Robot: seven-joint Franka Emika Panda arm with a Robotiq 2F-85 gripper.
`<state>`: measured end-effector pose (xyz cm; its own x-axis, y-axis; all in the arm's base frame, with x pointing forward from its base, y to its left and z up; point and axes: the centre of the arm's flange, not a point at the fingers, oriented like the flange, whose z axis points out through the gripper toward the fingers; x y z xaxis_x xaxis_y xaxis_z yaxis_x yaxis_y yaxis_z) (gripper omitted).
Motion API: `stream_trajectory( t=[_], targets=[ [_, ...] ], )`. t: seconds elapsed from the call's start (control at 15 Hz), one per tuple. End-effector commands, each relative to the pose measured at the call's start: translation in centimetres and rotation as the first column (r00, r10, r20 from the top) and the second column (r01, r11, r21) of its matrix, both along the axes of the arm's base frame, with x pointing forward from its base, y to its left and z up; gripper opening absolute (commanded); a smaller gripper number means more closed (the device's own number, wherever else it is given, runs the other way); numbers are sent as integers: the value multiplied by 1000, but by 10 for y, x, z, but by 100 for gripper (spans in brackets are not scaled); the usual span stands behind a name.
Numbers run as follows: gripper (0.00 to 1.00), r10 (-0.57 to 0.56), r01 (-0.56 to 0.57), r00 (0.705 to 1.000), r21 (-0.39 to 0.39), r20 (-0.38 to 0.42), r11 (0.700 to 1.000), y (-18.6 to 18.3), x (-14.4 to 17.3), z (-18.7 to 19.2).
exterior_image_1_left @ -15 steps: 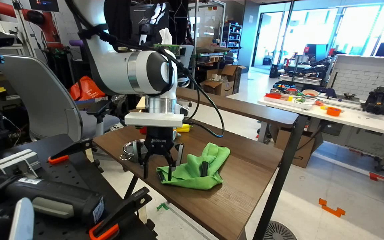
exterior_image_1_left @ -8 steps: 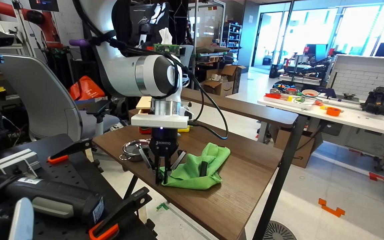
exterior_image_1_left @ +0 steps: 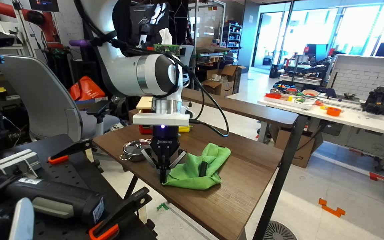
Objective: Fold the green towel
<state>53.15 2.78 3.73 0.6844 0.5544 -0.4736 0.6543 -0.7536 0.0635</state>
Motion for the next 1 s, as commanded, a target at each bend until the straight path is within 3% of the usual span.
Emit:
stream_trajectory(
  t=[0.0, 0.4, 0.67, 0.93],
  targets=[
    [1, 23, -22, 999, -28, 33, 999, 8, -8, 35],
    [1, -16, 18, 988, -9, 155, 1000, 1, 7, 109],
    [1, -99, 100, 957, 7, 272, 995, -29, 54, 154],
    [1, -187, 190, 928, 21, 323, 982, -64, 100, 161]
  ],
)
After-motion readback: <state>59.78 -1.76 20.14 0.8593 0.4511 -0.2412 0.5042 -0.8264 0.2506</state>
